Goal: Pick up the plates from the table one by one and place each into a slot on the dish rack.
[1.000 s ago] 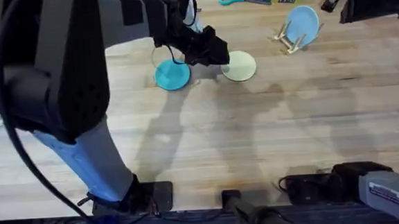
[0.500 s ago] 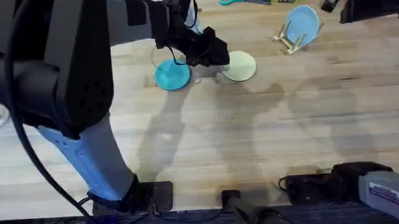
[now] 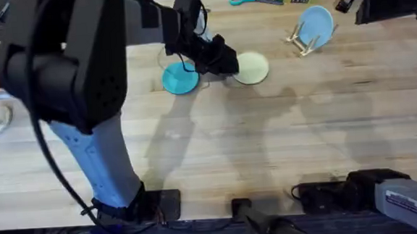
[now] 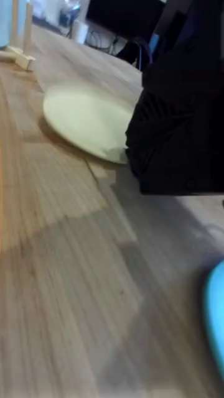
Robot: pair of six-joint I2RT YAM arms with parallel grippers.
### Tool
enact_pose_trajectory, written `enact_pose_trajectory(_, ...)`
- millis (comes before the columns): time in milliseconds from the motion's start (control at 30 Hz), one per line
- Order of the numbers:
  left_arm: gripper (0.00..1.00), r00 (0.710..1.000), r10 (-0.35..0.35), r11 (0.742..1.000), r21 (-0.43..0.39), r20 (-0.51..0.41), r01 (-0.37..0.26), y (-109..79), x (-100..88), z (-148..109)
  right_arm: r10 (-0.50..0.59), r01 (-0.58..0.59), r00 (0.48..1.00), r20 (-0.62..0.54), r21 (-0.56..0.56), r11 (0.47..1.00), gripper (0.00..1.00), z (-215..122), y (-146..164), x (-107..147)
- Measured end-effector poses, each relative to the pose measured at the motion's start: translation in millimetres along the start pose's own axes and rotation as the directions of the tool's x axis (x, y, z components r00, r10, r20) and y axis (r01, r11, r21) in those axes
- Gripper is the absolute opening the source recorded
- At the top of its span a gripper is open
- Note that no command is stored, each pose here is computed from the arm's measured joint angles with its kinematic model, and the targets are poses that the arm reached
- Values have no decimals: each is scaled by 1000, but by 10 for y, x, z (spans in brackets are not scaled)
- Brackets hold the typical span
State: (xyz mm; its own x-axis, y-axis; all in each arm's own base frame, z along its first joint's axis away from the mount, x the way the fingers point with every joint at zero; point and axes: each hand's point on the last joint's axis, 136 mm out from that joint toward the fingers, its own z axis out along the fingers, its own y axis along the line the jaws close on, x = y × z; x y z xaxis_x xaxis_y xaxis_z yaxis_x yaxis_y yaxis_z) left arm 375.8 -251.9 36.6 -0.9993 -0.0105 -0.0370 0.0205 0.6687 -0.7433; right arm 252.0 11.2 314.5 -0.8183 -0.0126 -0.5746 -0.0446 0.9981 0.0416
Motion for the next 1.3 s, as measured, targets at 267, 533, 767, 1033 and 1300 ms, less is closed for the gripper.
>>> enact_pose_trajectory(267, 41, 999, -43, 999, 1, -22, 43, 46, 12, 26, 0, 0, 1000, 0, 0, 1000, 993, 0, 0, 0)
enact_pose_trajectory(533, 40, 999, -47, 999, -4, -22, 47, 49, 11, 24, 0, 0, 1000, 0, -4, 1000, 993, 1, 7, 0)
enact_pose_trajectory(767, 40, 999, -49, 999, -6, -21, 49, 52, 10, 24, 6, -19, 995, -103, -121, 992, 993, 310, 191, -22)
enact_pose_trajectory(1033, 40, 999, -49, 999, -6, -21, 49, 51, 11, 26, 23, -61, 967, -253, -145, 988, 993, 857, 229, -37)
enact_pose_trajectory(1300, 40, 999, -49, 999, -7, -21, 48, 51, 10, 25, -17, -55, 952, -306, -227, 972, 993, 1344, 338, -122)
